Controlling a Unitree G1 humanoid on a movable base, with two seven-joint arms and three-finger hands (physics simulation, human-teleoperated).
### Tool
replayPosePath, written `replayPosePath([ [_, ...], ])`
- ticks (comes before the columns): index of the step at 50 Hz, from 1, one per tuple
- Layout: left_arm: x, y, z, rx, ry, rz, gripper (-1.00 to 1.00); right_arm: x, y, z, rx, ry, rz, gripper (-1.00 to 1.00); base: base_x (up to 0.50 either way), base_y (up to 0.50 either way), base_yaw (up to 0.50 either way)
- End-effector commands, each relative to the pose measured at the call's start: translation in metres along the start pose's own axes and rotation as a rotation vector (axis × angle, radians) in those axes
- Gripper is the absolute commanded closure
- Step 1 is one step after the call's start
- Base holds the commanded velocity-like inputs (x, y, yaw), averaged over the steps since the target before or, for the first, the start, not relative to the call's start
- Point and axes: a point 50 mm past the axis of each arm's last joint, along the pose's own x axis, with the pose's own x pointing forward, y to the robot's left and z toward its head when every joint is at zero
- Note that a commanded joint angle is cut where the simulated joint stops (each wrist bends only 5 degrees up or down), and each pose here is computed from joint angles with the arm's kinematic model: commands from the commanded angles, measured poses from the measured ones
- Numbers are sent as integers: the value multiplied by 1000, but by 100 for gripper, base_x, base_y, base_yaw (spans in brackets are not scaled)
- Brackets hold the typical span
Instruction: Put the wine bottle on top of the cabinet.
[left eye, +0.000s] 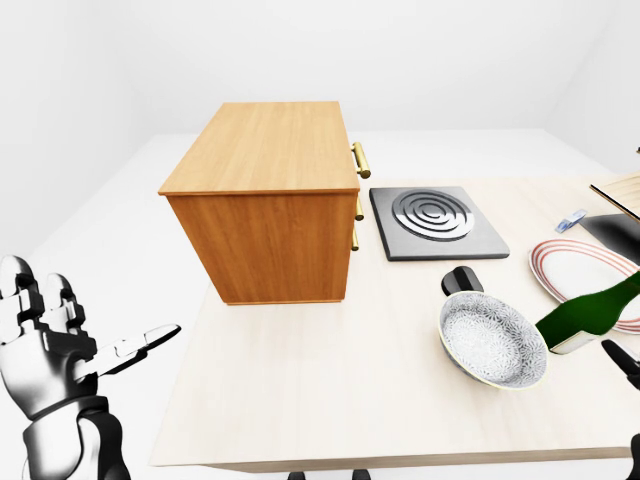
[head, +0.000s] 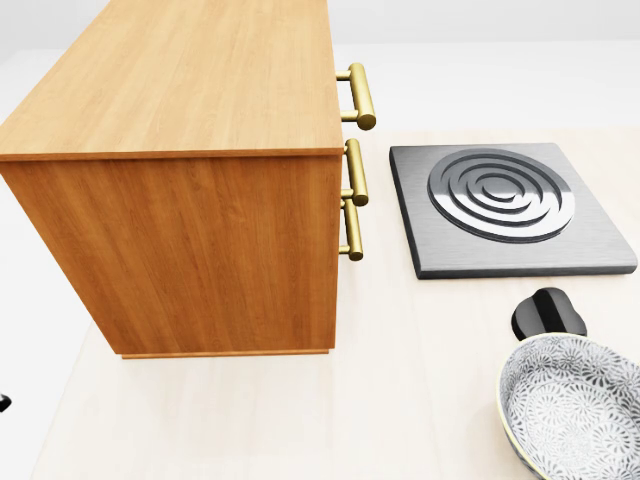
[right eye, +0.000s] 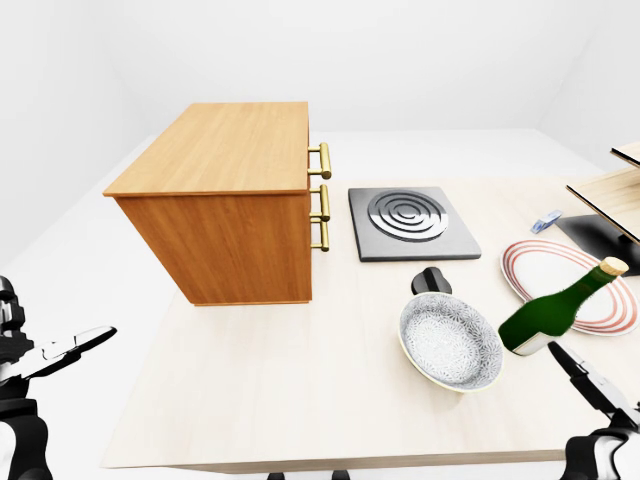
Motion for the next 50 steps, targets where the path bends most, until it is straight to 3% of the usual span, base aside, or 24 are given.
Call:
replayPosePath([
  [1,0,0,0,0,1,-1,-100,12,-3,-7,-71,30,13,-100,0,0,0],
  [22,0,0,-3,-4,15,1,-100,33,38,-17,-104,101,141,-100,0,0,0],
  [50,0,0,0,0,-1,2,-100,46,52,-8,-162,75,155,-100,0,0,0],
])
